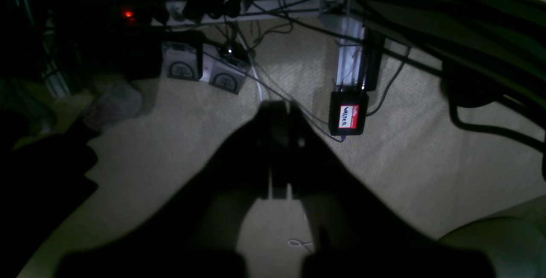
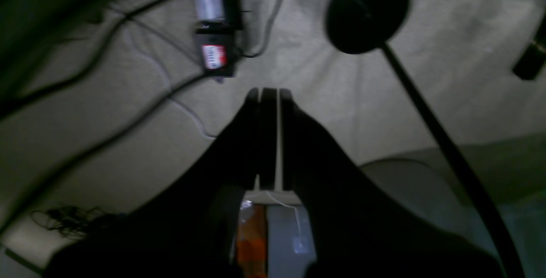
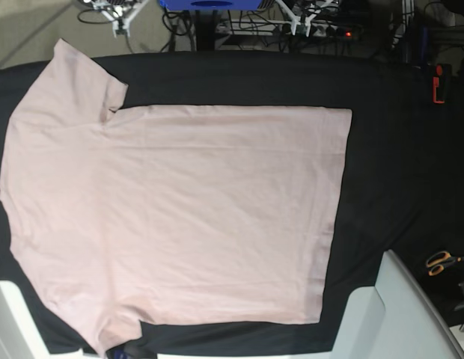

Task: Fold the T-shirt properly
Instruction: 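Move both grippers from rest toward the shirt's collar-side corners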

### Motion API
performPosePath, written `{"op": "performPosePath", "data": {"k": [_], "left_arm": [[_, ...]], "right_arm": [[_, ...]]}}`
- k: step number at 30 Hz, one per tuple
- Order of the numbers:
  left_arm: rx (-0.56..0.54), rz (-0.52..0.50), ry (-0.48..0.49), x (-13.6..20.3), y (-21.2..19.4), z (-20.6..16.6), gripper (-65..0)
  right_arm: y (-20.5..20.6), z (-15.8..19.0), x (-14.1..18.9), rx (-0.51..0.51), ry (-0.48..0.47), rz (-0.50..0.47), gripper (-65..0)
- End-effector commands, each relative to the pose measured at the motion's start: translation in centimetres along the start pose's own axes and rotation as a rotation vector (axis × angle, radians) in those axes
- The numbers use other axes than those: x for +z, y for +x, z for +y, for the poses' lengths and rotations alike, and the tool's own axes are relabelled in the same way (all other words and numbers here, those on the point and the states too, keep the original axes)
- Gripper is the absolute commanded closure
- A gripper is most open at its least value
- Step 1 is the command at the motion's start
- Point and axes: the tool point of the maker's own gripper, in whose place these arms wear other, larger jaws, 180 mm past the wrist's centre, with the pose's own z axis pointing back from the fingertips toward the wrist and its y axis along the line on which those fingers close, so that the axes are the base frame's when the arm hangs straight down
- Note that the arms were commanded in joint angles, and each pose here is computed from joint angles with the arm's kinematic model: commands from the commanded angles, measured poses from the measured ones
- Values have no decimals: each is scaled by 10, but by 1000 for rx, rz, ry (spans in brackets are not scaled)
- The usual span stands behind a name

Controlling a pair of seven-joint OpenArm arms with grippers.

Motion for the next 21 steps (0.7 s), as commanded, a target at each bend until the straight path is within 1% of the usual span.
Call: {"op": "performPosePath", "data": {"k": [1, 5, 6, 7, 9, 10, 11, 12, 13, 14, 15, 16, 18, 19, 20, 21], "left_arm": [[0, 7, 5, 2, -8, 1, 0], [12, 18, 8, 2, -11, 2, 0], [12, 19, 8, 2, -12, 2, 0], [12, 22, 8, 2, -13, 2, 0], [12, 27, 8, 3, -15, 2, 0], [10, 27, 8, 3, -15, 2, -43], [10, 29, 9, 3, -17, 3, -69], [9, 30, 9, 4, -20, 3, -64], [8, 29, 16, 4, -21, 8, -41], [7, 30, 18, 5, -22, 9, 0], [7, 32, 18, 5, -23, 9, 0], [7, 32, 18, 5, -23, 9, 0], [7, 33, 19, 5, -24, 10, 0], [8, 33, 21, 5, -24, 11, 0], [8, 35, 21, 5, -25, 11, 0], [8, 35, 21, 5, -25, 11, 0]], "right_arm": [[-4, 5, 0, -2, 12, 6, -18], [-5, 4, 0, 3, 10, 9, -24], [-4, 4, 0, 3, 10, 7, -38], [-4, 4, 0, 3, 10, 7, -71], [-3, 4, 0, 3, 10, 4, -206], [-3, 4, 0, 4, 10, 4, -293], [-4, 4, 0, 6, 10, 6, -357], [-4, 4, 0, 6, 10, 4, -417], [-4, 3, 0, 6, 8, 4, -435], [-4, 1, 0, 6, 5, 4, -422], [-4, -5, 0, 6, -4, 4, -386], [-4, -8, 0, 6, -9, 5, -320], [-4, -11, 0, 6, -13, 5, -119], [-4, -17, 0, 7, -22, 5, -2], [-3, -24, 1, 7, -33, 4, 0], [-3, -26, 1, 7, -36, 4, -24]]}}
